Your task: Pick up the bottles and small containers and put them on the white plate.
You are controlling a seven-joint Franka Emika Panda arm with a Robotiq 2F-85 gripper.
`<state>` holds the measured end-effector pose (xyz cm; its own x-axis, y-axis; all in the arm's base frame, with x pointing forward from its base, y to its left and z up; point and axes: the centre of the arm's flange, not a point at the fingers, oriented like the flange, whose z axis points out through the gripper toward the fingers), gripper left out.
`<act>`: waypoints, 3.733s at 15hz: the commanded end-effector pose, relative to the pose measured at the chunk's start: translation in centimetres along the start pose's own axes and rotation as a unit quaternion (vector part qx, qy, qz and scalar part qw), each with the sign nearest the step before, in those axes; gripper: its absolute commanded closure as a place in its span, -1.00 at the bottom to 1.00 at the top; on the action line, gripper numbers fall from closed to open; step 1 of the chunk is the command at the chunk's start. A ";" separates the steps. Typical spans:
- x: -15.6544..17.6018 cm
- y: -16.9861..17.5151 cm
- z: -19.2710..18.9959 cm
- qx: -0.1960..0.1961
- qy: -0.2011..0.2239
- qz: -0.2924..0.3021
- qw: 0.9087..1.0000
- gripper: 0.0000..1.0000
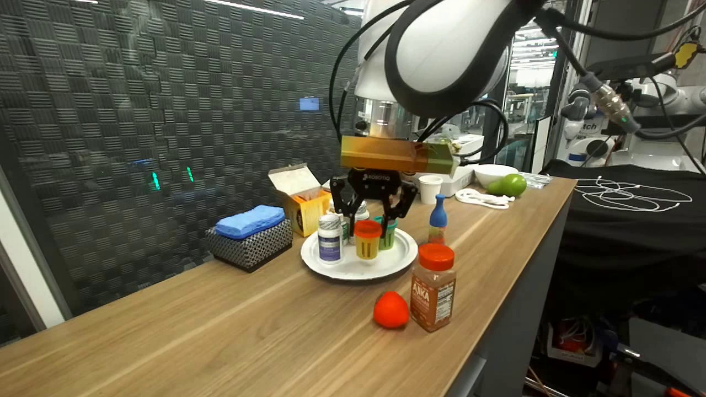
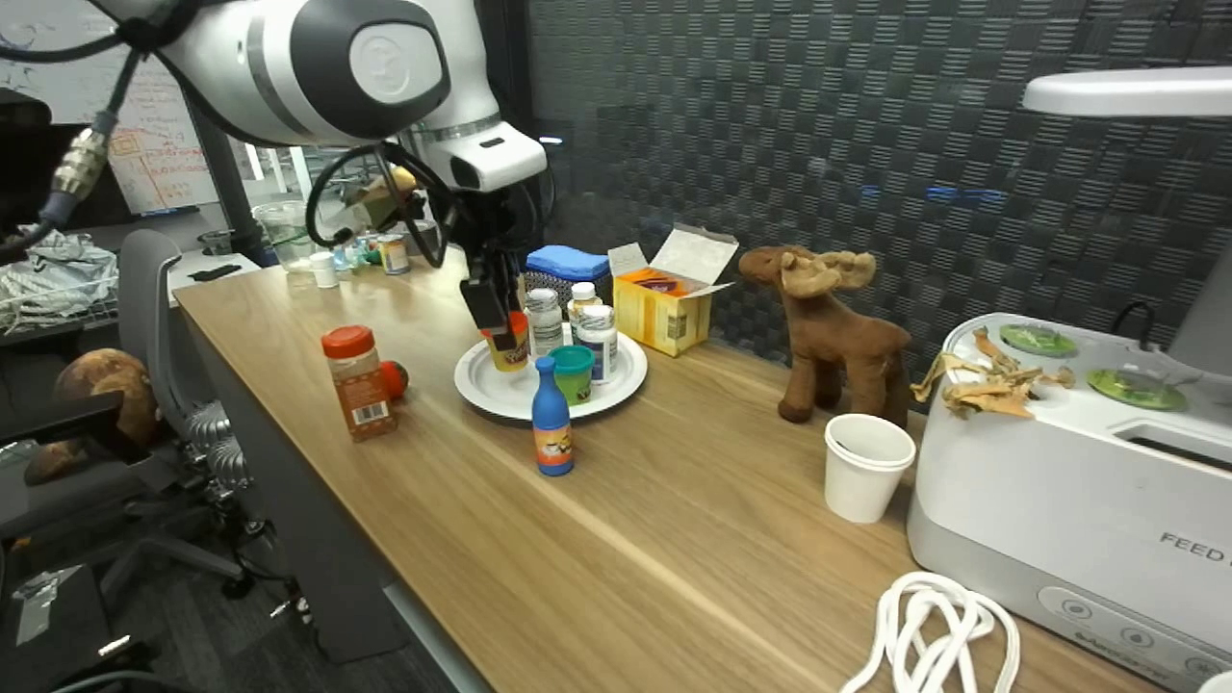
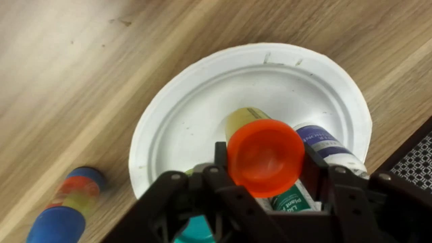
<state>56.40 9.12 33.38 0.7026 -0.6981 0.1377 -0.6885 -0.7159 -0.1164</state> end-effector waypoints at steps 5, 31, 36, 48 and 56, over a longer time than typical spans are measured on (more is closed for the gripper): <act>0.3 -3.5 2.0 0.020 -0.027 -0.041 0.999 0.43; -11.6 -1.7 -9.1 -0.157 0.015 -0.072 0.985 -1.00; -9.6 1.9 -6.6 -0.119 -0.041 -0.132 0.983 -1.00; -4.5 5.9 -3.5 -0.047 -0.062 -0.209 0.975 -1.00; -5.6 4.0 -4.4 -0.022 -0.068 -0.204 0.976 -1.00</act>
<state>49.44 9.47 35.28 0.9324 -0.3591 0.0415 -0.3593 -0.9332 -0.0029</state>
